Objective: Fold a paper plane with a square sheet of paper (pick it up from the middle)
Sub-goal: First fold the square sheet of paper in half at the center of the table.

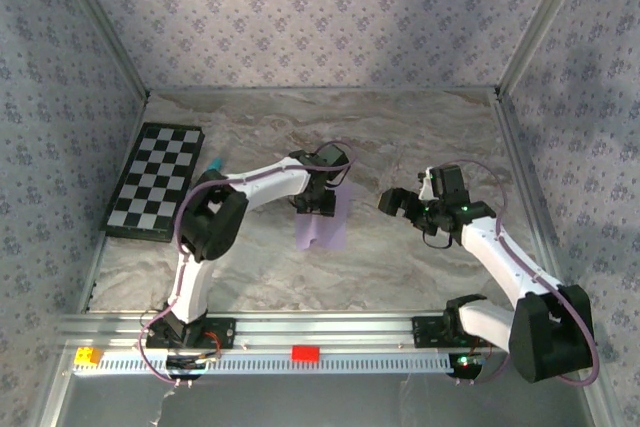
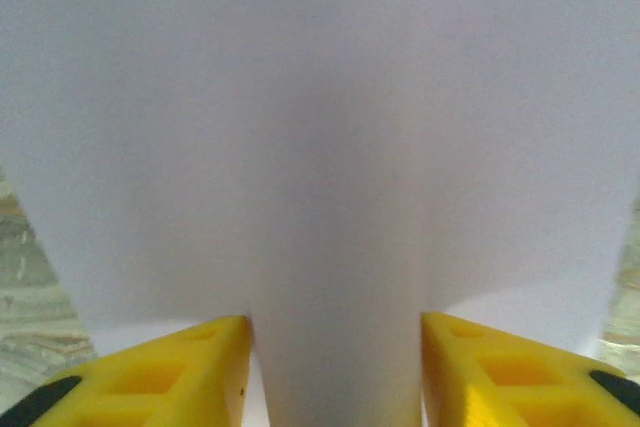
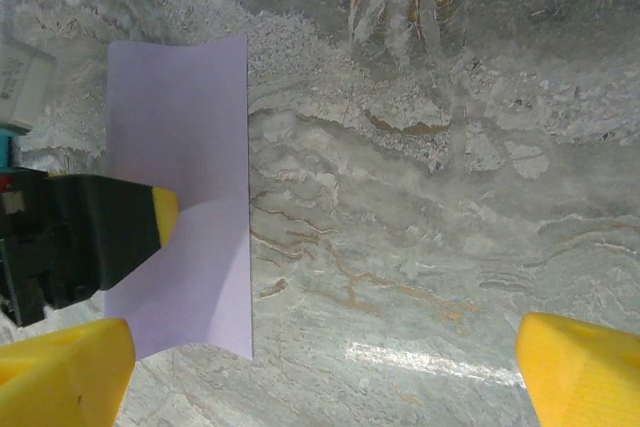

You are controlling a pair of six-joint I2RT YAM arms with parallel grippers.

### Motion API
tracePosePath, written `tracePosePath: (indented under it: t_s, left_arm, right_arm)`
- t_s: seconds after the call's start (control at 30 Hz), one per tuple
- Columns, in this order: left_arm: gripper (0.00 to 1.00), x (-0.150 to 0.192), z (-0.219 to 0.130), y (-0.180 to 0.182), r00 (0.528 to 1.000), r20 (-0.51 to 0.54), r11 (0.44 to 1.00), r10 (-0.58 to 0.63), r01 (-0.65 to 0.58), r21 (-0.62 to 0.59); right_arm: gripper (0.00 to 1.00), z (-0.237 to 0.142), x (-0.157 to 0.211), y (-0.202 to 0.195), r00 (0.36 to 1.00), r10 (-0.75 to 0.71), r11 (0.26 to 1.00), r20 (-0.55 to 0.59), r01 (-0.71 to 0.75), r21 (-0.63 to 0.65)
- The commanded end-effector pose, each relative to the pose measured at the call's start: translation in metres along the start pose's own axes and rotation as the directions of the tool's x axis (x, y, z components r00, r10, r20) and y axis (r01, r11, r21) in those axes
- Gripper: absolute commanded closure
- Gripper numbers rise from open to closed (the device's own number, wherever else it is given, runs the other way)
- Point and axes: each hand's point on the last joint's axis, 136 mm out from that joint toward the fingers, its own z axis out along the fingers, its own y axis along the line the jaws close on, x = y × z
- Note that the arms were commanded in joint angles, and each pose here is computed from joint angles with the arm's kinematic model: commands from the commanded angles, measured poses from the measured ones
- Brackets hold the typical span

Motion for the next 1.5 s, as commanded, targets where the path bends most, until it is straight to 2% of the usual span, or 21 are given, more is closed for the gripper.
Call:
tracePosePath:
  t_s: [0.0, 0.07, 0.2, 0.3, 0.43, 0.63, 0.7, 0.9, 1.17, 1.47]
  left_arm:
    - [0.59, -0.014, -0.029, -0.012, 0.995, 0.101, 0.997, -0.010, 0.002, 0.077]
    - [0.65, -0.018, -0.037, -0.017, 0.992, 0.126, 0.993, -0.020, 0.005, 0.117]
    - [0.65, -0.021, -0.052, -0.040, 0.990, 0.125, 0.962, -0.072, 0.035, 0.272]
    - [0.64, -0.022, -0.065, -0.064, 0.988, 0.097, 0.894, -0.122, 0.067, 0.442]
    - [0.63, -0.026, -0.080, -0.092, 0.984, 0.043, 0.771, -0.175, 0.110, 0.627]
    - [0.62, -0.028, -0.082, -0.116, 0.971, -0.029, 0.607, -0.237, 0.172, 0.776]
    - [0.62, -0.027, -0.075, -0.117, 0.963, -0.054, 0.576, -0.266, 0.203, 0.792]
    - [0.62, -0.015, -0.039, -0.098, 0.949, -0.063, 0.633, -0.308, 0.254, 0.731]
    - [0.62, 0.002, -0.007, -0.070, 0.939, -0.037, 0.713, -0.342, 0.285, 0.640]
    - [0.55, 0.011, 0.006, -0.053, 0.943, -0.013, 0.779, -0.332, 0.282, 0.560]
  right_arm:
    - [0.00, -0.007, -0.004, 0.002, 1.000, 0.016, 1.000, 0.024, -0.016, 0.015]
    - [0.00, -0.010, -0.006, 0.000, 0.999, 0.021, 0.999, 0.037, -0.022, 0.027]
    - [0.00, -0.018, -0.014, -0.003, 0.996, 0.023, 0.998, 0.083, -0.027, 0.048]
    - [0.00, -0.027, -0.022, -0.005, 0.989, 0.047, 0.997, 0.144, -0.056, 0.057]
    - [0.00, -0.039, -0.031, 0.000, 0.974, 0.041, 0.999, 0.223, -0.047, 0.022]
    - [0.00, -0.043, -0.027, 0.023, 0.974, 0.004, 0.992, 0.225, 0.024, -0.122]
    - [0.00, -0.041, -0.024, 0.028, 0.979, -0.001, 0.988, 0.203, 0.032, -0.148]
    - [0.03, -0.031, -0.016, 0.036, 0.992, -0.003, 0.979, 0.124, 0.028, -0.202]
    - [0.04, -0.016, -0.009, 0.036, 0.998, 0.006, 0.979, 0.058, 0.006, -0.202]
    - [0.05, -0.007, -0.002, 0.034, 1.000, -0.002, 0.984, 0.024, 0.006, -0.181]
